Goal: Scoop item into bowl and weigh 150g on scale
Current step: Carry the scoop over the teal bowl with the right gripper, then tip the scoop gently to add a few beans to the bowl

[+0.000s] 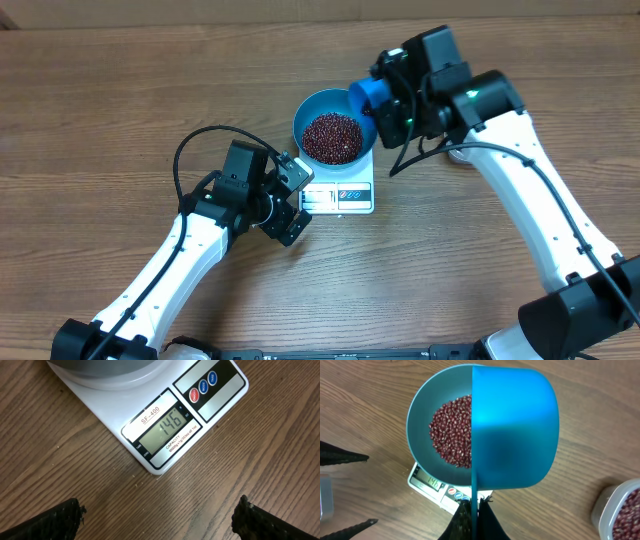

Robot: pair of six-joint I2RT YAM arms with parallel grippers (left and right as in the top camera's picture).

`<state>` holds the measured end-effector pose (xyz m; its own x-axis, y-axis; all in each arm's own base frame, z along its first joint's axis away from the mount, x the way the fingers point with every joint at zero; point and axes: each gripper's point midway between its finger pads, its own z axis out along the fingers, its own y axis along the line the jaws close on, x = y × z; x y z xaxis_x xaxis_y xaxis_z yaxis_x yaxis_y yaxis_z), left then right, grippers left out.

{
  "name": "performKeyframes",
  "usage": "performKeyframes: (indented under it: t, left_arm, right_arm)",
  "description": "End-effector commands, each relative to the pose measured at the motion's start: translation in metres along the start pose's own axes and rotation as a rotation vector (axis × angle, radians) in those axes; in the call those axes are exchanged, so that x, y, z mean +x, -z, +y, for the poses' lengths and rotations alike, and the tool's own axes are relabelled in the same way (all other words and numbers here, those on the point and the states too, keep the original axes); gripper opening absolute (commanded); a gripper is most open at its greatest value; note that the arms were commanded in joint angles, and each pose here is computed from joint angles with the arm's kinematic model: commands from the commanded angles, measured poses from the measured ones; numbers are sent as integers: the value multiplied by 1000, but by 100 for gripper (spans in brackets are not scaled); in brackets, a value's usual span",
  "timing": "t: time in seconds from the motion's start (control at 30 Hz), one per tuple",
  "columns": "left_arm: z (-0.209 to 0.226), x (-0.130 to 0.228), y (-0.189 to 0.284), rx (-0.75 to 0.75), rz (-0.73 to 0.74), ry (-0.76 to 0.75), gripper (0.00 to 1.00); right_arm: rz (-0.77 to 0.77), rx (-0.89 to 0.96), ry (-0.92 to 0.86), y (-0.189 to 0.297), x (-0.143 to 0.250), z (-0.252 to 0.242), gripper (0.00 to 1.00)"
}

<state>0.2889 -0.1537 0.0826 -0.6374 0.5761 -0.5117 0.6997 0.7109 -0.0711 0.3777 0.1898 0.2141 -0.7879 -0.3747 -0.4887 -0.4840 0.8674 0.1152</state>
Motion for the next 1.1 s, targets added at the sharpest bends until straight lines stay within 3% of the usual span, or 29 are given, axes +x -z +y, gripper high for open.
performKeyframes:
  t: [0.0, 1.07]
  left_arm:
    - [-4, 2, -3, 14, 5, -11, 100]
    - [-4, 2, -3, 14, 5, -11, 99]
  right_arm:
    - [-57, 86, 28, 15, -14, -2, 4]
    - [-95, 167, 95, 12, -25, 10, 4]
